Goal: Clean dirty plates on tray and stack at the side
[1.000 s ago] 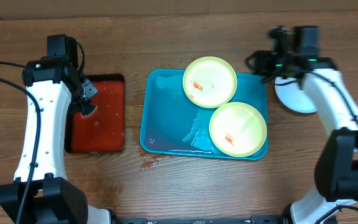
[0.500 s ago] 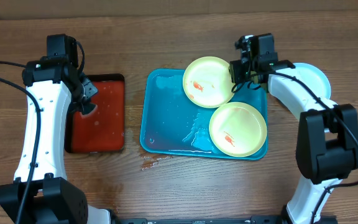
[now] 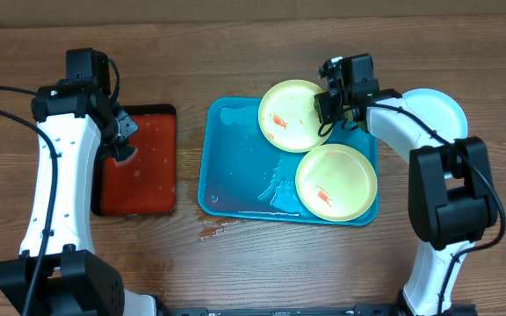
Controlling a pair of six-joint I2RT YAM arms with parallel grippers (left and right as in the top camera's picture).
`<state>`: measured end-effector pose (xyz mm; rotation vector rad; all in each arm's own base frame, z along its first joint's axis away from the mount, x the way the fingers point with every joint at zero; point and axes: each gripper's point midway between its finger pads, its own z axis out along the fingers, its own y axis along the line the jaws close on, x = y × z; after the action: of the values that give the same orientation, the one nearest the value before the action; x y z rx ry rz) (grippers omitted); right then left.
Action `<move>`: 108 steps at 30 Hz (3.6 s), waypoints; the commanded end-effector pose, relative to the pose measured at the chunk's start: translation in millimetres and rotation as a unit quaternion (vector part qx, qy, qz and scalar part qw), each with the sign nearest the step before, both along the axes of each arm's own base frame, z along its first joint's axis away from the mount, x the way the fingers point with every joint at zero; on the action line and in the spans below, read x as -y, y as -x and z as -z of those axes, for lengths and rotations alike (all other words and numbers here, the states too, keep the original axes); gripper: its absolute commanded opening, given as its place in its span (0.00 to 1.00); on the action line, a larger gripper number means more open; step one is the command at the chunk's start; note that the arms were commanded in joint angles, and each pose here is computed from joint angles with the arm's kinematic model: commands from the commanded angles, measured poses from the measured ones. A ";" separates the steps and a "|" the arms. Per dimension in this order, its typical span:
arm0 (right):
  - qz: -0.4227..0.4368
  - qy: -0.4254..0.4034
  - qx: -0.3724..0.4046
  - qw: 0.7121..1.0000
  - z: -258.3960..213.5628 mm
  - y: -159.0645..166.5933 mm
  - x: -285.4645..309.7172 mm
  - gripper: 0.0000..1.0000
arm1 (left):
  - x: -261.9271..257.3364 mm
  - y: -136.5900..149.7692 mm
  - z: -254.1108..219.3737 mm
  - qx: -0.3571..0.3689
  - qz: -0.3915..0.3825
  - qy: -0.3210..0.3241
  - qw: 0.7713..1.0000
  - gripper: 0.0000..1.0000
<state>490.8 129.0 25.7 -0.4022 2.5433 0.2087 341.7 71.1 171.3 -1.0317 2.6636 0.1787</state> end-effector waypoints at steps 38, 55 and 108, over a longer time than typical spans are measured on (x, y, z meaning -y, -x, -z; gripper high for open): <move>0.050 -0.070 -0.206 0.975 10.5 88.6 -77.8 0.04 | 145.9 -28.2 7.5 0.049 0.265 0.154 0.950 0.04; 0.053 -0.079 -0.201 0.975 17.7 90.1 -83.2 0.04 | 257.2 -66.4 93.2 0.048 0.288 0.222 0.930 0.04; 0.055 -0.079 -0.194 0.976 17.2 86.8 -83.3 0.04 | 291.8 -78.3 180.1 -0.034 0.229 0.245 0.941 0.04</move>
<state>404.6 213.3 12.0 -0.1785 2.8869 0.4897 424.4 -216.3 10.5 -0.4346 2.9567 -0.6010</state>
